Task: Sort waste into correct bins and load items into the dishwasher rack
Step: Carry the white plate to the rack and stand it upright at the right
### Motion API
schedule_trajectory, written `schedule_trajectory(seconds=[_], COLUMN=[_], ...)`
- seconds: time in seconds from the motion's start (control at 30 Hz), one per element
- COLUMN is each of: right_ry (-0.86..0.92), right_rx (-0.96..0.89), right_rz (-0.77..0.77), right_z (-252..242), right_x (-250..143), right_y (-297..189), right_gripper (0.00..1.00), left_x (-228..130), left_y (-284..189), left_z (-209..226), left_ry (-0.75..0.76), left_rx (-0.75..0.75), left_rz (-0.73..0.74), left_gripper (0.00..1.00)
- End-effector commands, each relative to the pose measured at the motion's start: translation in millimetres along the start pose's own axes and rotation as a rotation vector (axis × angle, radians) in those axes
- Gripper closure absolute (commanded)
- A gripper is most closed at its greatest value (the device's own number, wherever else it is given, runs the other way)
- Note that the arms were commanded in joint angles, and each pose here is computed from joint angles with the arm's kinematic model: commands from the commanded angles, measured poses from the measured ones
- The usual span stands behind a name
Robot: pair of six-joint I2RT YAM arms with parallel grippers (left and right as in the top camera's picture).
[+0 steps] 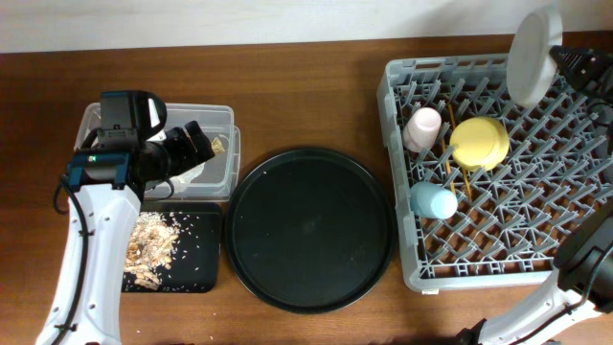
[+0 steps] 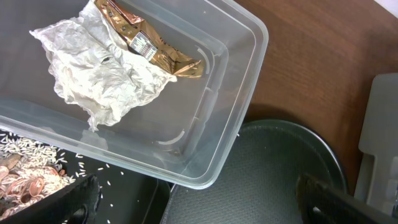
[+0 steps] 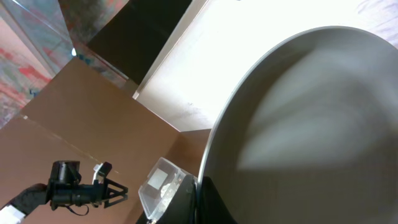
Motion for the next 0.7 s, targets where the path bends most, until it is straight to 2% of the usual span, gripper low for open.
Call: schedule_trajectory(seconds=[0.0,0.23,0.67], right_ry=[0.005,0.020,0.051], right_rx=[0.006,0.003,-0.015], right_rz=[0.012,0.012,-0.022], right_z=[-16.3,-43.1,-63.2], right_x=[-7.9,-30.0,-32.5], right_y=[2.0,0.7,-16.4], right_gripper=[0.96,0.96,0.96], left_x=[-1.0,-1.0,-1.0], left_y=[1.4,1.4,1.4], left_z=[0.6,0.6,0.6], left_ry=[-0.008,-0.008,-0.008], left_rx=[0.007,0.007,0.007], left_rz=[0.005,0.005,0.005], left_gripper=[0.01,0.01,0.00])
Point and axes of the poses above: each gripper's point midway between its finger pads, its own y axis out along the fingers, its own z axis along the line the jaws close on, x = y × z, the point moved 5 cm from there along -y, back along the fingers, and after that the axes turned 14 degrees about y, right-handed, at the moved point
